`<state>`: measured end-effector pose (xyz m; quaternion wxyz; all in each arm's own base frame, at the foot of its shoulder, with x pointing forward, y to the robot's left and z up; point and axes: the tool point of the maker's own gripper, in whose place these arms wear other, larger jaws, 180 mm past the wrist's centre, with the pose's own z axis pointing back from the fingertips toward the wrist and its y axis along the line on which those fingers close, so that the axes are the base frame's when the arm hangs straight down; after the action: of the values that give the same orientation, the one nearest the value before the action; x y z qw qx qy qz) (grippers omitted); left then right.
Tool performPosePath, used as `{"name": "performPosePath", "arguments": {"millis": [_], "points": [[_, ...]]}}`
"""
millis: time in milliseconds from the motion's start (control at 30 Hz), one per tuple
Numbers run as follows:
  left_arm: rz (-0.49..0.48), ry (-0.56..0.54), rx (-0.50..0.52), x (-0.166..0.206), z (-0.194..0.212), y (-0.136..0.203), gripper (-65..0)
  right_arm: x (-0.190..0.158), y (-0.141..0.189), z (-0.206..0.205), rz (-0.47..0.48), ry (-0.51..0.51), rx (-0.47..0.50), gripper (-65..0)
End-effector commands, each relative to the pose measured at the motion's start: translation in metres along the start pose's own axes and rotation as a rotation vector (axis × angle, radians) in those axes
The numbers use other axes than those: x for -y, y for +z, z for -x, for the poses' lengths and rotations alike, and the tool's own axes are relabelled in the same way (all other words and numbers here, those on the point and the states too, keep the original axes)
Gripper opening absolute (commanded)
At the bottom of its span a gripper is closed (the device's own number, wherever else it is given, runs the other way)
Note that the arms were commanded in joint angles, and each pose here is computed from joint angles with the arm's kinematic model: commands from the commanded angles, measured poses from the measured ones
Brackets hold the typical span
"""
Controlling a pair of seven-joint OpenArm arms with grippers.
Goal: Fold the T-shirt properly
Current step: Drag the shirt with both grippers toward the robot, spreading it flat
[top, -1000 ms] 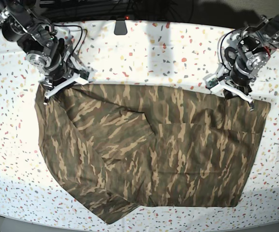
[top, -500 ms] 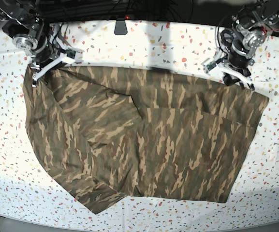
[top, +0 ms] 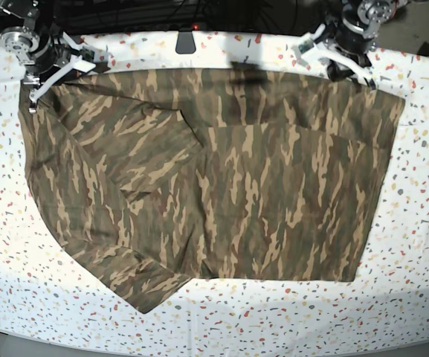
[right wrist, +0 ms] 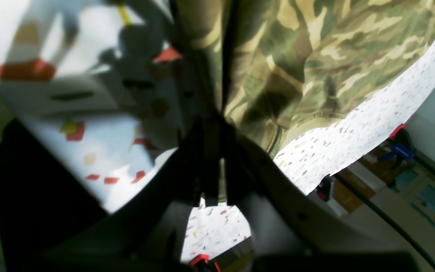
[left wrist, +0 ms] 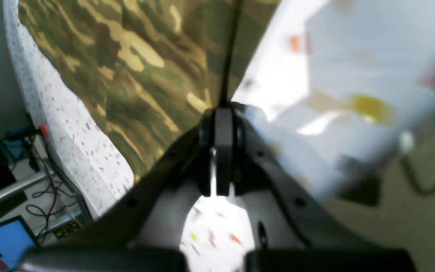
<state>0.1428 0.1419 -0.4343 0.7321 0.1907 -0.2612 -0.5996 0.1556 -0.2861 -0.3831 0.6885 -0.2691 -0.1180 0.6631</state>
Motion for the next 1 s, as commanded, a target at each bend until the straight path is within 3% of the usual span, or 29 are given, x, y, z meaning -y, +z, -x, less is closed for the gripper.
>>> {"name": "performPosePath", "arguments": {"millis": [0,400,600,967], "points": [[0.008,0.002,-0.018,0.003,0.005,0.006,-65.0,0.01,0.003,0.011,0.033,0.017,-0.039,-65.0],[0.015,0.002,-0.03,0.016,0.007,0.018,-65.0,-0.03,0.013,0.017,-0.041,0.077,-0.058,-65.0],[0.059,0.003,-0.029,0.034,0.009,0.026,-65.0,-0.029,0.013,0.019,-0.038,0.077,-0.069,-65.0],[0.068,0.003,-0.016,0.038,0.007,0.028,-65.0,-0.019,0.025,-0.005,-0.015,0.061,0.011,-65.0]]}}
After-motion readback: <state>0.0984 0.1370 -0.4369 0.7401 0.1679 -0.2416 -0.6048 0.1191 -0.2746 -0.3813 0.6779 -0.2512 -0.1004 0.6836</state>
